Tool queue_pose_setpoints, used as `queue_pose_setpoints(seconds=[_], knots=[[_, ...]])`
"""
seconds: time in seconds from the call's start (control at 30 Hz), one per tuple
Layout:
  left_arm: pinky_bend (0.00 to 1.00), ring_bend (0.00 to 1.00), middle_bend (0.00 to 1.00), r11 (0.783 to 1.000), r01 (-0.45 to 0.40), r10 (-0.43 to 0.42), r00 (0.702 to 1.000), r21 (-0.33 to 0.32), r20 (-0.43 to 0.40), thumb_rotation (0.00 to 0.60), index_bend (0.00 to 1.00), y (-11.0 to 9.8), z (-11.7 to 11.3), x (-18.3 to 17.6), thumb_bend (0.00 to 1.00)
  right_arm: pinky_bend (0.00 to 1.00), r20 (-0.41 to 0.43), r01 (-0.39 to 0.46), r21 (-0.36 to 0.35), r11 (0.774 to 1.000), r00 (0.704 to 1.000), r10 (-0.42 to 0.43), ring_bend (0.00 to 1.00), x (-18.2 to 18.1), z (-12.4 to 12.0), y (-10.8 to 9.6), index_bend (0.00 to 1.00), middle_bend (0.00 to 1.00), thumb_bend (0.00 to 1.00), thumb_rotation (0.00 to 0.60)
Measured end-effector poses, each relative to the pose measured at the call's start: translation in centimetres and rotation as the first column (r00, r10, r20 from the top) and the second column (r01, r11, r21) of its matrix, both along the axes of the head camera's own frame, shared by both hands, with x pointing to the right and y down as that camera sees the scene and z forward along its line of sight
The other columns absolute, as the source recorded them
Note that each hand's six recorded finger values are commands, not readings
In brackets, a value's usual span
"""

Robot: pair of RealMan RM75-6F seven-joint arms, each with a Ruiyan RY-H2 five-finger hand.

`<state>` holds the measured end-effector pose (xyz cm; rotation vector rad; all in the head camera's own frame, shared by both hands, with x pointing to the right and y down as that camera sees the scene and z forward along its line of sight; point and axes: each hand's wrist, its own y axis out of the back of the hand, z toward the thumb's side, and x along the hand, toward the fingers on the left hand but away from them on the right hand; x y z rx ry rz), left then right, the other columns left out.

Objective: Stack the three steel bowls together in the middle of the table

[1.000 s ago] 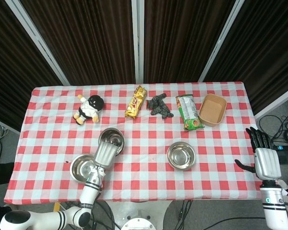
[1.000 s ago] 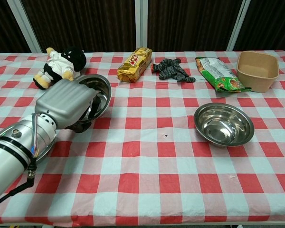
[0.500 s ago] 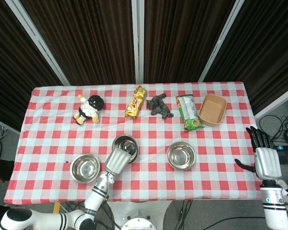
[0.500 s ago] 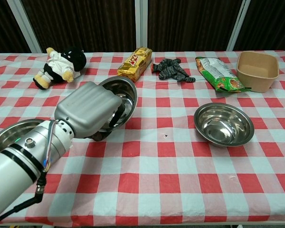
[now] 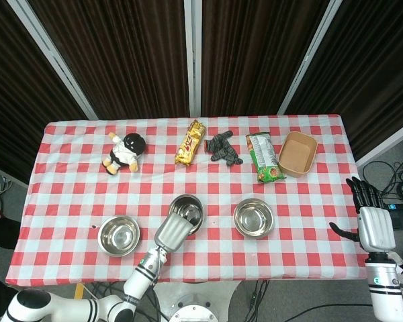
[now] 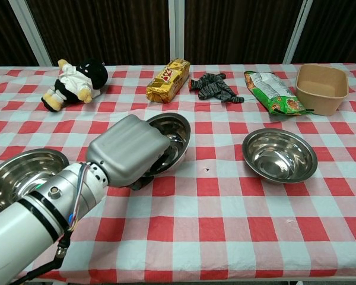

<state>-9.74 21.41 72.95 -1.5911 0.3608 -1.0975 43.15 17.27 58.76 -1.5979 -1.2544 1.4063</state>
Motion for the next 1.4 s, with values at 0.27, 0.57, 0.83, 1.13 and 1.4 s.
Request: queue_pose_setpoints(seconds=[0.27, 0.57, 0.83, 1.13, 1.4], knots=[[0.91, 0.88, 0.58, 1.0, -0.002, 0.001, 1.0, -0.024, -0.013, 0.6, 0.5, -0.1, -0.4, -0.9, 0.24, 0.03, 0.008, 0.0, 0.01, 1.0, 1.0, 0.0, 0.0, -0.1, -0.3, -0.1, 0.03, 0.05, 0.05, 0.6], [0.91, 0.88, 0.58, 0.999, 0.025, -0.025, 1.0, -0.021, -0.016, 0.6, 0.5, -0.5, -1.9, -2.0, 0.24, 0.03, 0.004, 0.003, 0.015, 1.0, 1.0, -0.003, 0.0, -0.2, -0.5, 0.0, 0.03, 0.05, 0.05, 0.6], [0.91, 0.88, 0.58, 0.992, 0.123, -0.124, 0.992, 0.009, 0.039, 0.6, 0.5, -1.8, -4.5, -6.7, 0.24, 0.03, 0.003, 0.005, 0.02, 1.0, 1.0, -0.005, 0.0, -0.2, -0.7, -0.1, 0.03, 0.05, 0.05, 0.6], [0.91, 0.88, 0.58, 0.913, 0.407, -0.402, 0.906, -0.02, 0.131, 0.6, 0.49, -0.7, -6.7, -16.6, 0.22, 0.03, 0.01, 0.024, 0.021, 0.999, 1.0, -0.024, 0.0, -0.9, -0.6, -0.3, 0.03, 0.05, 0.05, 0.6], [0.91, 0.88, 0.58, 0.886, 0.462, -0.455, 0.881, -0.032, 0.129, 0.6, 0.49, 1.4, -7.2, -19.5, 0.21, 0.03, 0.017, 0.045, 0.017, 0.999, 0.999, -0.045, 0.0, -1.6, -0.4, -0.3, 0.03, 0.05, 0.05, 0.6]])
